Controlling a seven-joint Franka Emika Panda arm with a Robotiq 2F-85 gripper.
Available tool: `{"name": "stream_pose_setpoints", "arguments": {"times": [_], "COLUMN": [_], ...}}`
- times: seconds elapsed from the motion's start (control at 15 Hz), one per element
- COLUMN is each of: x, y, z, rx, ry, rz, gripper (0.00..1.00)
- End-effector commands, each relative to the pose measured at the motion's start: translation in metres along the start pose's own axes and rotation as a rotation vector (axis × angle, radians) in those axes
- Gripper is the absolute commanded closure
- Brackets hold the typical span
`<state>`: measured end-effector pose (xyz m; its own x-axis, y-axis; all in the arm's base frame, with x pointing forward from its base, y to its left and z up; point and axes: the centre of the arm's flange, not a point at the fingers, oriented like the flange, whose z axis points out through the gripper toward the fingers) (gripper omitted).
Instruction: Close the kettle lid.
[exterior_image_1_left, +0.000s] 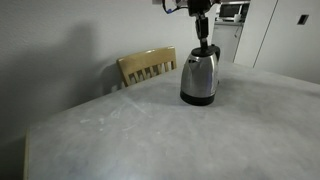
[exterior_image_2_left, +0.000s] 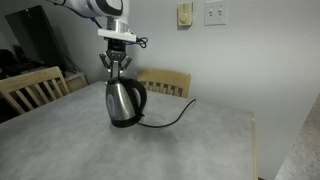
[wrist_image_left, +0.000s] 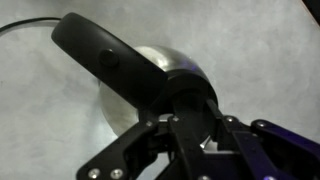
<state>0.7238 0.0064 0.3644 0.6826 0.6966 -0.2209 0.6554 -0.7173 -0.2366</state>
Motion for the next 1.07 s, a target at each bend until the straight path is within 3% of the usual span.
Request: {"name": "stream_pose_setpoints", "arguments": {"times": [0.0,0.13,0.2,0.27,0.33,0.4,0.53,0.8,1.0], "x": [0.0,0.001,0.001,0.001,-0.013,-0.027,-0.048,-0.078,-0.089], "y": [0.0,-0.001,-0.001,-0.001,-0.002,-0.001,0.007,0.039,0.053], "z": [0.0,-0.001,-0.001,-0.001,-0.005,-0.008,-0.015,-0.02,-0.02], "rx": [0.0,0.0,0.0,0.0,-0.001,0.006,0.045,0.1,0.128], "ry": [0.0,0.0,0.0,0.0,0.048,0.093,0.17,0.312,0.428], "rz": [0.0,-0.001,-0.001,-0.001,0.026,0.072,0.165,0.341,0.467], "gripper": [0.64,0.53,0.53,0.28,0.27,0.7,0.68,0.95,1.0]}}
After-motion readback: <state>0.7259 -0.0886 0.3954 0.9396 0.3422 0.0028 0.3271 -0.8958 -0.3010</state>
